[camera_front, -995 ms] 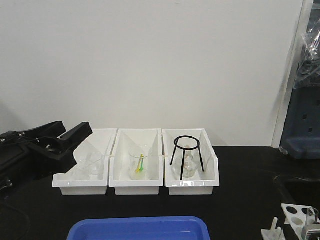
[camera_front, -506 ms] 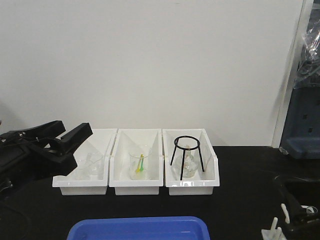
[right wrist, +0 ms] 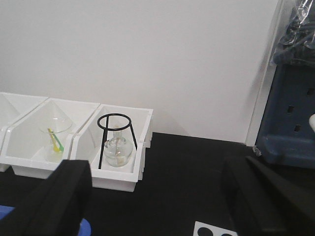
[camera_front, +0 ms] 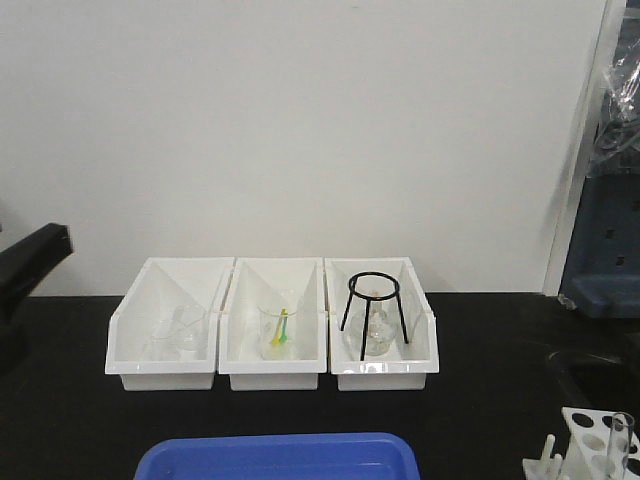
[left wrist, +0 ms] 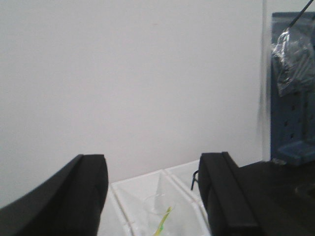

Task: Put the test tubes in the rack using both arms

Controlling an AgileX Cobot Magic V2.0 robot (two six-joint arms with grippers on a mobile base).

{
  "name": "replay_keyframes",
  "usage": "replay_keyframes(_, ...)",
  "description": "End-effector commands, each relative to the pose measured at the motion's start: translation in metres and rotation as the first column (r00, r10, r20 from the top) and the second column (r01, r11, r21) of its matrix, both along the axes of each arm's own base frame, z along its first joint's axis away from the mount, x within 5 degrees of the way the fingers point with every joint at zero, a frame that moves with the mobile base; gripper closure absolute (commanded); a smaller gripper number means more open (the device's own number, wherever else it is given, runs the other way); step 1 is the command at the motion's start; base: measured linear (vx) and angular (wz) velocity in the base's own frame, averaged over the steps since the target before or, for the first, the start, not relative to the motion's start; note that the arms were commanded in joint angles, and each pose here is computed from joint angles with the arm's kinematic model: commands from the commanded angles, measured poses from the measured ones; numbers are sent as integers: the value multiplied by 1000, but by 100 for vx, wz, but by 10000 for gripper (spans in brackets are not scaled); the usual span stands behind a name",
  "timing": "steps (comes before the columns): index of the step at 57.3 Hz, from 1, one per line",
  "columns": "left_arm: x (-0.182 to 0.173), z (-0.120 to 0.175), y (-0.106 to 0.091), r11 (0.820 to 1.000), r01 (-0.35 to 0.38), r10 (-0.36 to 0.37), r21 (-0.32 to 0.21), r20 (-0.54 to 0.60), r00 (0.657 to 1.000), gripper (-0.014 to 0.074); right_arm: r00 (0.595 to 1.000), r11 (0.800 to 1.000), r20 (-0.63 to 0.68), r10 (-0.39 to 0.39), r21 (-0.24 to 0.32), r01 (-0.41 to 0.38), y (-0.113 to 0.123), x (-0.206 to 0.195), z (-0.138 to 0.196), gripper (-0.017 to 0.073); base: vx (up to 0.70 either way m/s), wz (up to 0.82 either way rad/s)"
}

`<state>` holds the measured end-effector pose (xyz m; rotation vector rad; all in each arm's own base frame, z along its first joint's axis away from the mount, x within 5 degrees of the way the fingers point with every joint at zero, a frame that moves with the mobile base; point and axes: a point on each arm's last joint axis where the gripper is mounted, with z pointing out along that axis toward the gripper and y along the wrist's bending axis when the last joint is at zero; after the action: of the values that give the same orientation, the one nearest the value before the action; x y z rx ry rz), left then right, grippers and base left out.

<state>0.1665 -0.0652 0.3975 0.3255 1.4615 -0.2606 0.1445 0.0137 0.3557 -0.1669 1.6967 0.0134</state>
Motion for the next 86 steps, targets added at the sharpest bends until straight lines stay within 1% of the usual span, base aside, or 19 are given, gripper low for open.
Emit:
replay_keyframes(1, -24, 20, 12, 999, -26, 27, -22, 53, 998, 76, 993, 1000, 121, -15, -14, 16, -2, -7, 21, -20, 0, 0)
replay_keyframes(10, -50, 15, 24, 998, -47, 49, -29, 62, 997, 76, 992, 1000, 129, -15, -13, 17, -2, -9, 22, -20, 0, 0)
replay_keyframes(18, -62, 9, 30, 998, -63, 64, -30, 48, 997, 76, 992, 1000, 129, -15, -13, 17, -2, -9, 22, -20, 0, 0)
replay_keyframes(45, -64, 7, 31, 997, -71, 72, -24, 33, 997, 76, 992, 1000, 129, -15, -13, 17, -2, -9, 22, -20, 0, 0)
replay_keyframes(47, -63, 6, 32, 997, -74, 75, -12, 36, 997, 79, 992, 1000, 129, -15, -13, 17, -2, -9, 22, -20, 0, 0)
replay_keyframes(51, -63, 6, 32, 996, -88, 86, 30, 48, 995, 86, 992, 1000, 129, -15, -13, 17, -2, -9, 22, -20, 0, 0)
replay_keyframes(55, -64, 5, 34, 994, -98, 97, 42, 35, 995, 105, 992, 1000, 129, -15, -13, 17, -2, -9, 22, -20, 0, 0)
replay_keyframes(60, -69, 2, 38, 992, -120, 120, 48, 3, 993, 160, 992, 1000, 129, -15, -13, 17, -2, -9, 22, -18, 0, 0)
replay_keyframes(66, -83, -2, 46, 986, -151, 153, 75, -30, 988, 287, 992, 1000, 129, -15, -13, 17, -2, -9, 22, -17, 0, 0)
replay_keyframes(67, -86, -2, 48, 985, -155, 158, 78, -34, 987, 297, 992, 1000, 129, -15, -13, 17, -2, -9, 22, -17, 0, 0)
replay_keyframes(68, -89, -3, 50, 983, -163, 167, 86, -39, 985, 336, 992, 1000, 129, -15, -13, 17, -2, -9, 22, -17, 0, 0)
replay_keyframes(73, -101, -10, 56, 975, -195, 199, 110, -25, 980, 463, 992, 1000, 129, -15, -12, 17, -2, -9, 22, -17, 0, 0)
replay_keyframes(77, -111, -22, 59, 965, -227, 228, 130, 8, 974, 569, 992, 1000, 129, -15, -12, 17, -2, -9, 22, -17, 0, 0)
replay_keyframes(78, -112, -27, 59, 964, -233, 234, 128, 7, 972, 589, 992, 1000, 129, -15, -12, 17, -2, -9, 22, -17, 0, 0)
replay_keyframes(79, -115, -29, 60, 961, -245, 244, 129, 23, 970, 601, 992, 1000, 129, -15, -12, 17, -2, -9, 22, -17, 0, 0)
replay_keyframes(82, -120, -43, 62, 954, -271, 268, 131, 37, 963, 601, 992, 1000, 129, -15, -12, 17, -2, -9, 22, -17, 0, 0)
replay_keyframes(83, -123, -46, 62, 951, -283, 279, 122, 52, 959, 600, 992, 1000, 129, -15, -12, 17, -2, -9, 22, -17, 0, 0)
replay_keyframes(85, -127, -65, 63, 943, -318, 313, 98, 56, 948, 599, 992, 1000, 129, -15, -12, 17, -2, -9, 22, -17, 0, 0)
replay_keyframes(86, -128, -69, 64, 942, -323, 319, 90, 56, 946, 599, 992, 1000, 129, -15, -12, 17, -2, -9, 22, -17, 0, 0)
